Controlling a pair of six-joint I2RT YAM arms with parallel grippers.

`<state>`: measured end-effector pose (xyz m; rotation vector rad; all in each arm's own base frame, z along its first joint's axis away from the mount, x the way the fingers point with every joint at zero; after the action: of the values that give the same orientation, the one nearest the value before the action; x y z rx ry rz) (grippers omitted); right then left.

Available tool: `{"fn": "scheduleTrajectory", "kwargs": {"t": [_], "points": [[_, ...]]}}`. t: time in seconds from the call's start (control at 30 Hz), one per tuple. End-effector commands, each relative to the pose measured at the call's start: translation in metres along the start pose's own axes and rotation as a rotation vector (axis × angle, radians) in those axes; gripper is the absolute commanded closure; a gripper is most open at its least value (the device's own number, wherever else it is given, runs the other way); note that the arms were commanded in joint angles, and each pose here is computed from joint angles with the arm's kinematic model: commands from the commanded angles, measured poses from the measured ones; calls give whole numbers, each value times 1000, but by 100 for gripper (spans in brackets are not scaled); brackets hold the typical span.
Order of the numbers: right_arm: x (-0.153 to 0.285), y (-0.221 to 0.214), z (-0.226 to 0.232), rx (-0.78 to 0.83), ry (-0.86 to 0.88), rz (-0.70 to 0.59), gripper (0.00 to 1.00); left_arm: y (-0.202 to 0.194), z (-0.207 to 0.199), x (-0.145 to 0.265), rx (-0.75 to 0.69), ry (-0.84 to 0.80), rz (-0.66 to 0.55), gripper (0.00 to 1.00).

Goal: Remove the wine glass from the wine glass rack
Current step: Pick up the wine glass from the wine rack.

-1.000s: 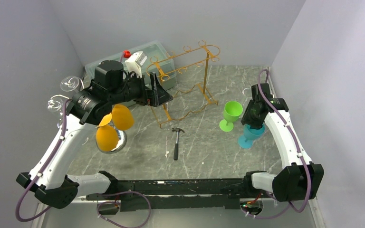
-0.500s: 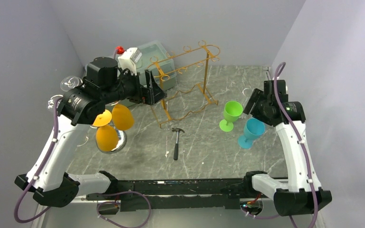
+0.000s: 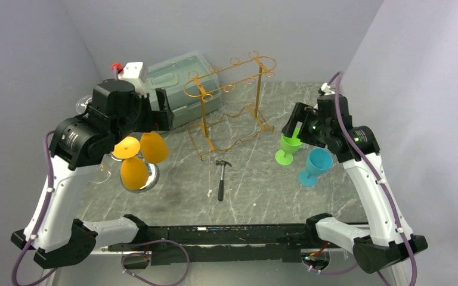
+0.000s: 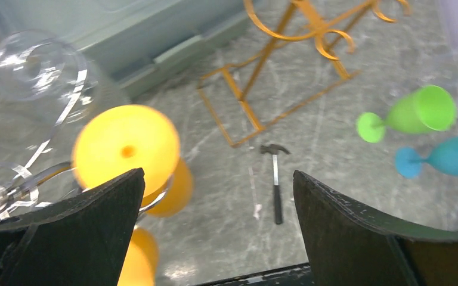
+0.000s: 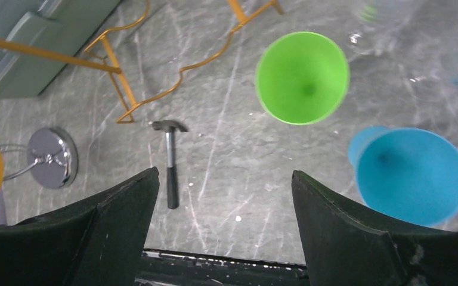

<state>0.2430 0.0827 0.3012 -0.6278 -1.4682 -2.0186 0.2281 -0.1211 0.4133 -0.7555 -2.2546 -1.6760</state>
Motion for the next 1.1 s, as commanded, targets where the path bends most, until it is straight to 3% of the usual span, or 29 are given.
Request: {"fn": "scheduleTrajectory", "kwargs": {"t": [0.0, 0.3, 1.07], "points": [[6, 28, 38, 22, 128, -102, 15, 11, 41, 27, 19, 218, -94, 0], [2, 31, 57, 61, 209, -109, 11, 4, 64, 22, 26, 385, -77, 1], [1, 24, 58, 96, 243, -118, 8, -11, 76, -32, 45, 534, -67, 1]]}}
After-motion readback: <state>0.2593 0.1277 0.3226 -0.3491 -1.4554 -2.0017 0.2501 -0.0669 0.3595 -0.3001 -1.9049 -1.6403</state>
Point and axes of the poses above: each gripper's point midway between its finger pads, its own x axis back along the fingers, its own z axis along the line the jaws close on, y = z × x, the point moved 2 cm from there along x, back along the fingers, and after that the axes turned 6 degrees about x, right-handed, at the moved point
